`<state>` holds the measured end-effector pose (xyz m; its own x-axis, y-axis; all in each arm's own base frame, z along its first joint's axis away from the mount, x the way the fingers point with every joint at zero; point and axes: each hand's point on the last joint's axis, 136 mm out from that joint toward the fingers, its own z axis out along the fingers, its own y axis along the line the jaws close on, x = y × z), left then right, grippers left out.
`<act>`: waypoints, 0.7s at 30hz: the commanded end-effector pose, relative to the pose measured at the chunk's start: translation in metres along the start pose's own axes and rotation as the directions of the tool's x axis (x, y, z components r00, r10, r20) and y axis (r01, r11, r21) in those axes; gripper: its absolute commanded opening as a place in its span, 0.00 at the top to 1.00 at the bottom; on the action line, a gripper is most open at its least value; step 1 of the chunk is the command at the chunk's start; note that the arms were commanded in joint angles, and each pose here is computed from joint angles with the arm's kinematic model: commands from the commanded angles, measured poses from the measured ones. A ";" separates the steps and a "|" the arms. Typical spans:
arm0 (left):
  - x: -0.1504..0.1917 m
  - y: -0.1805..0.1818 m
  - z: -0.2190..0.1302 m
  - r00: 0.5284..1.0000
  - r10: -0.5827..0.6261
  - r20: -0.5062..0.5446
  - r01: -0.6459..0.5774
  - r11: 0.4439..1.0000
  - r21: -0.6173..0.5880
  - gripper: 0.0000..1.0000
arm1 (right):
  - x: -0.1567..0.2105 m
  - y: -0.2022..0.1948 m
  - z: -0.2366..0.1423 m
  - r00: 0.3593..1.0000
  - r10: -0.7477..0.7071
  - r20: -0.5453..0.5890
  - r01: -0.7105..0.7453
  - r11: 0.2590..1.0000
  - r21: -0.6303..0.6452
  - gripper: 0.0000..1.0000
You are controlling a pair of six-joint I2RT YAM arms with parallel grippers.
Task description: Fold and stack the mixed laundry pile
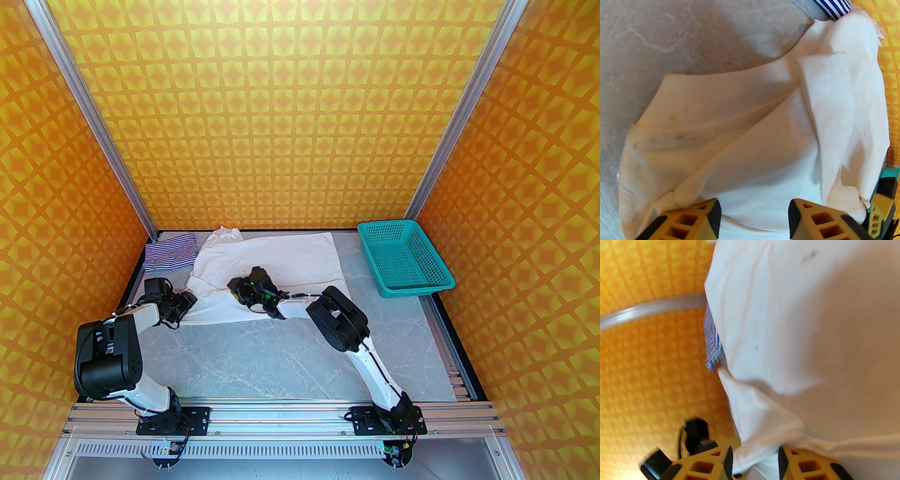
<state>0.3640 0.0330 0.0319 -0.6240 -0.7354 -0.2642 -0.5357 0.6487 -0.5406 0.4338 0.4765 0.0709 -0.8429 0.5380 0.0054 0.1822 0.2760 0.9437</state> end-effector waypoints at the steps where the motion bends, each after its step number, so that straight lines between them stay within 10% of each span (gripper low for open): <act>1: 0.007 0.019 0.000 1.000 0.005 -0.016 -0.006 0.999 -0.048 0.48 | -0.029 -0.007 -0.002 0.991 0.095 0.093 -0.093 0.995 -0.031 0.61; 13: -0.005 -0.008 -0.036 0.994 0.104 0.021 -0.104 0.994 0.009 0.47 | -0.076 -0.015 -0.108 0.976 -0.172 0.131 0.145 0.971 0.189 0.57; 21: 0.017 -0.056 -0.028 0.970 0.239 -0.048 -0.233 0.967 0.104 0.49 | -0.109 -0.087 -0.232 0.900 -0.429 -0.076 0.380 0.687 0.619 0.54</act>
<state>0.3645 0.0076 0.0802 -0.7117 -0.6016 -0.3628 -0.3681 0.7592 -0.5367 0.4328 0.2637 0.1181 -0.7785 0.5126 -0.3622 0.1149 0.6836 0.7207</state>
